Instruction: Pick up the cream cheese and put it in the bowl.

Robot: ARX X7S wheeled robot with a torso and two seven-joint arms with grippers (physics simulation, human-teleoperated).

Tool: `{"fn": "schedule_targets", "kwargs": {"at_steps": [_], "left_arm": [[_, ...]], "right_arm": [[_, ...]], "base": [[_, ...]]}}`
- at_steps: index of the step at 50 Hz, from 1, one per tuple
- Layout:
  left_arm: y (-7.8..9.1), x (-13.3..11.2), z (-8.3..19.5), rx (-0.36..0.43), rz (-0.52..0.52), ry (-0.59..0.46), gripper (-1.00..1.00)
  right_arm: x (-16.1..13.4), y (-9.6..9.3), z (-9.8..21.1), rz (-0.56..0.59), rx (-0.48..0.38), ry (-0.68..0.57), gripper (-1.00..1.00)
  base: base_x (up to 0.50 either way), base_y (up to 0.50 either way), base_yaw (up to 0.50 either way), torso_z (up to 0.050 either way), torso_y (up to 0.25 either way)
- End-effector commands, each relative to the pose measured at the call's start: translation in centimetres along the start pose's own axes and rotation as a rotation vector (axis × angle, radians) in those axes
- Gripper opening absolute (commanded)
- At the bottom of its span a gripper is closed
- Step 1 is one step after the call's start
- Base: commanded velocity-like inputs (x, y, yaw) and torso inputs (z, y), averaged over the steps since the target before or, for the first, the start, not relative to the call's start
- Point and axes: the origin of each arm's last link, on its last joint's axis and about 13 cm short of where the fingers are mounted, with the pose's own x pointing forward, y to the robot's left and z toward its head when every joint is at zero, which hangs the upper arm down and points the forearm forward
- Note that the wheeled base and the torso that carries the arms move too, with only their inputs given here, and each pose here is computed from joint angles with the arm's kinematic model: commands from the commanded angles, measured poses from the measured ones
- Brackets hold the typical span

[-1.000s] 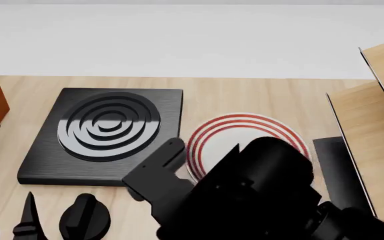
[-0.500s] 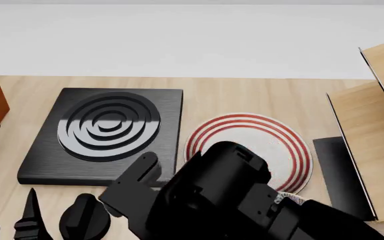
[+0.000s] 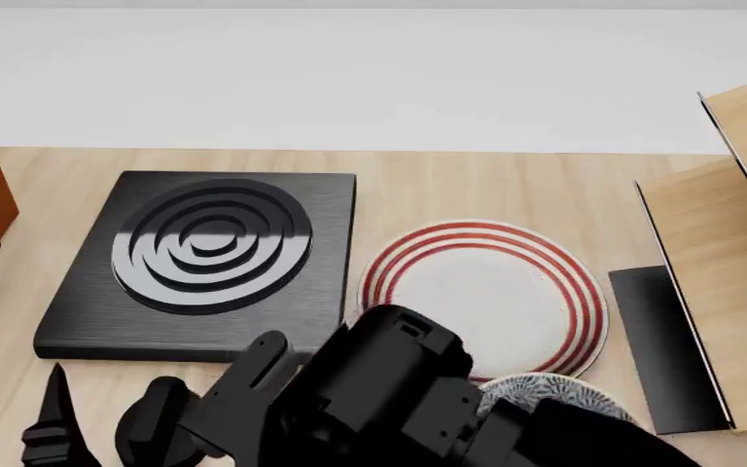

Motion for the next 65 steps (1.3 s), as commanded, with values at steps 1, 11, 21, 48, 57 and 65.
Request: {"fn": "schedule_targets", "kwargs": {"at_steps": [1,11,21,48,57,65], "left_arm": [[0.2,0.0,0.3,-0.008,0.007,-0.005,1.00],[0.4,0.2,0.6,-0.013,0.013,-0.006,1.00],[0.5,0.4,0.4,-0.025,0.015,-0.001,1.00],[0.6,1.6,-0.4,-0.027,0.029,0.015,1.00],[1.0,2.3,-1.1,-0.042,0.044,0.034,1.00],[1.0,2.2,-1.0,-0.041,0.051,0.026,1.00]], "right_arm": [[1.7,0.1,0.0,-0.016,-0.016,0.061,1.00],[2.5,0.3,0.4,-0.005,-0.026,0.087,1.00],[3.4,0.1,0.4,0.017,-0.023,0.108,1.00],[4.1,-2.0,0.3,0.142,0.049,0.092,-1.00],[2.3,-2.7,1.0,0.123,0.053,0.041,-1.00],[-0.1,-3.2,1.0,0.053,0.079,-0.022,-1.00]], "base": [[0.00,0.00,0.00,0.000,0.000],[0.00,0.00,0.00,0.000,0.000],[0.00,0.00,0.00,0.000,0.000],[0.00,0.00,0.00,0.000,0.000],[0.00,0.00,0.00,0.000,0.000],[0.00,0.00,0.00,0.000,0.000]]}}
